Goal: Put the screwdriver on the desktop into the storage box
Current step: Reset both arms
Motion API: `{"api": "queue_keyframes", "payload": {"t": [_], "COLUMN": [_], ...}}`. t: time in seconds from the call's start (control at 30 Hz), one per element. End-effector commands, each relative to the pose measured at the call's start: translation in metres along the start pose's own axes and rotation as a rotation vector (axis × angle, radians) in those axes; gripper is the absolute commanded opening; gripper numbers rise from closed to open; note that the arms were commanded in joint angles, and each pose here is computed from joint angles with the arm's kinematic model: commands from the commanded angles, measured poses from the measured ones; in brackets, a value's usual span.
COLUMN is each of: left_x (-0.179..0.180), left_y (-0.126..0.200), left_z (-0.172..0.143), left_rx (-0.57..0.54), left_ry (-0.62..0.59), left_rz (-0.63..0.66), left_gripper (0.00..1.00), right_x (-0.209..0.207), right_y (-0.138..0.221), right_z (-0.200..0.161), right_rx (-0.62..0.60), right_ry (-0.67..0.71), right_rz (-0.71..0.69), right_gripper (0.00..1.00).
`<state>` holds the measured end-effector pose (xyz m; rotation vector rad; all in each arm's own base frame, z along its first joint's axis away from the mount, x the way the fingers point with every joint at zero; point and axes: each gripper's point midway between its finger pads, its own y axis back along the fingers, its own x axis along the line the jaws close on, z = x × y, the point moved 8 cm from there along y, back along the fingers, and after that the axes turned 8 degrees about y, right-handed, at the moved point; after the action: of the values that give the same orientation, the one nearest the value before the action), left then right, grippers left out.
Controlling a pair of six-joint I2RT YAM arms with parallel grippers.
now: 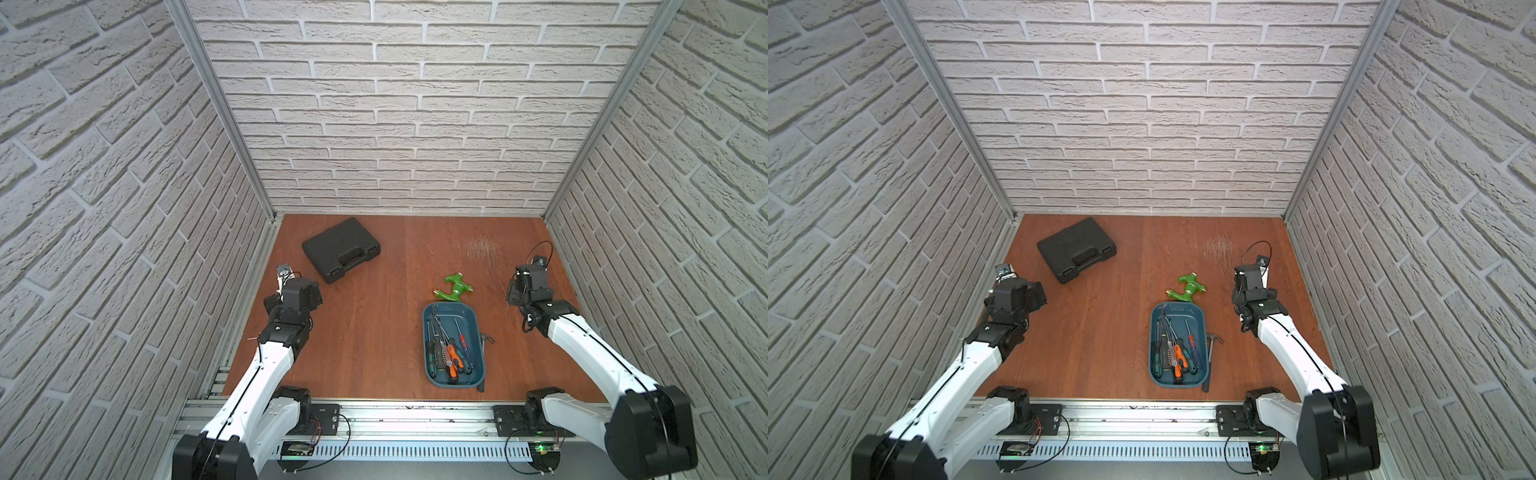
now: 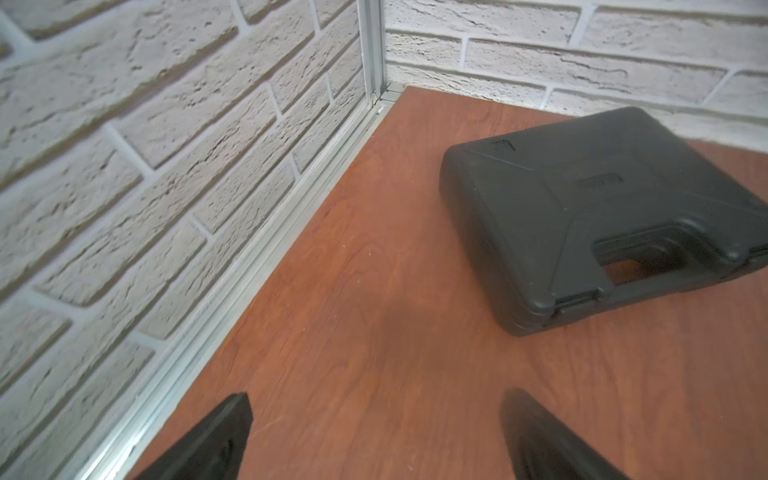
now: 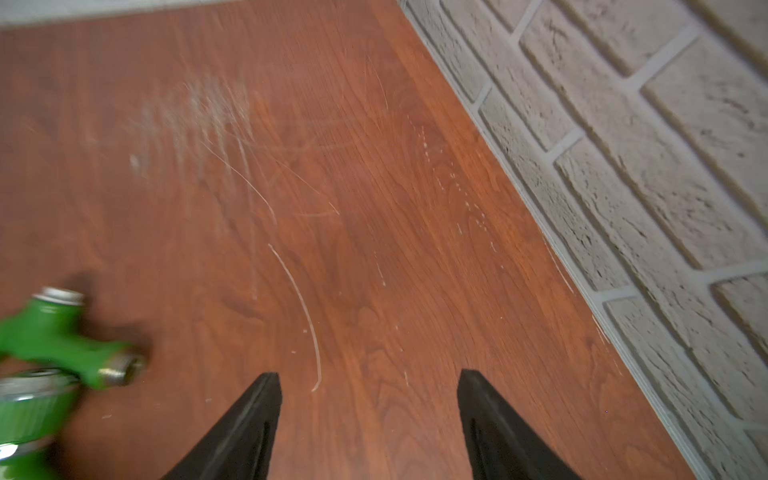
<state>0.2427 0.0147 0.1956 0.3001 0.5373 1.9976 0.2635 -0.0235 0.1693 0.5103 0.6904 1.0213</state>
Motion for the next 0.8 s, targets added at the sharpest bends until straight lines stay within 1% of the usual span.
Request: {"api": "queue_keyframes", "payload": {"t": [0.0,0.13,0.2,0.3,0.33,0.4,0.47,0.53,0.57,0.6,0.67,0.7,0.77], "left_x": [0.005,0.012,0.011,0.004,0.002,-0.001,-0.003,-0.007,-0.011,-0.016,-0.026,-0.031,-0.042], "left_y": [-0.020,-0.045,-0.056,-0.064,-0.066,-0.071,-0.077,-0.080,-0.078,-0.075,-0.067,-0.065,-0.072], "left_z": [0.027,0.031,0.027,0.014,0.009,0.003,-0.005,-0.017,-0.018,-0.017,-0.017,-0.016,-0.020], "left_rx": [-0.125,-0.122,-0.131,-0.152,-0.164,-0.142,-0.116,-0.125,-0.116,-0.122,-0.185,-0.209,-0.185], "left_ry": [-0.090,-0.110,-0.135,-0.166,-0.170,-0.196,-0.206,-0.235,-0.258,-0.263,-0.251,-0.253,-0.299], "left_rz": [-0.008,-0.090,-0.140,-0.225,-0.253,-0.276,-0.292,-0.329,-0.332,-0.360,-0.420,-0.430,-0.429], "left_gripper": [0.98,0.98,0.98,0.98,0.98,0.98,0.98,0.98,0.98,0.98,0.98,0.98,0.98], "right_x": [0.007,0.023,0.029,0.040,0.046,0.050,0.050,0.049,0.049,0.050,0.048,0.048,0.046], "right_y": [-0.009,-0.018,-0.027,-0.042,-0.047,-0.049,-0.049,-0.050,-0.050,-0.051,-0.051,-0.052,-0.053], "right_z": [0.026,0.023,0.018,0.005,0.000,0.000,0.000,0.002,0.001,0.002,0.002,0.003,0.003], "right_rx": [-0.281,-0.447,-0.501,-0.532,-0.537,-0.556,-0.535,-0.532,-0.524,-0.534,-0.518,-0.521,-0.506], "right_ry": [0.020,0.065,0.066,0.094,0.117,0.138,0.142,0.136,0.137,0.136,0.128,0.121,0.105], "right_rz": [0.009,0.119,0.155,0.210,0.242,0.264,0.263,0.256,0.254,0.252,0.239,0.230,0.207], "right_gripper": [0.74,0.75,0.75,0.75,0.75,0.75,0.75,0.75,0.77,0.82,0.87,0.88,0.89]}}
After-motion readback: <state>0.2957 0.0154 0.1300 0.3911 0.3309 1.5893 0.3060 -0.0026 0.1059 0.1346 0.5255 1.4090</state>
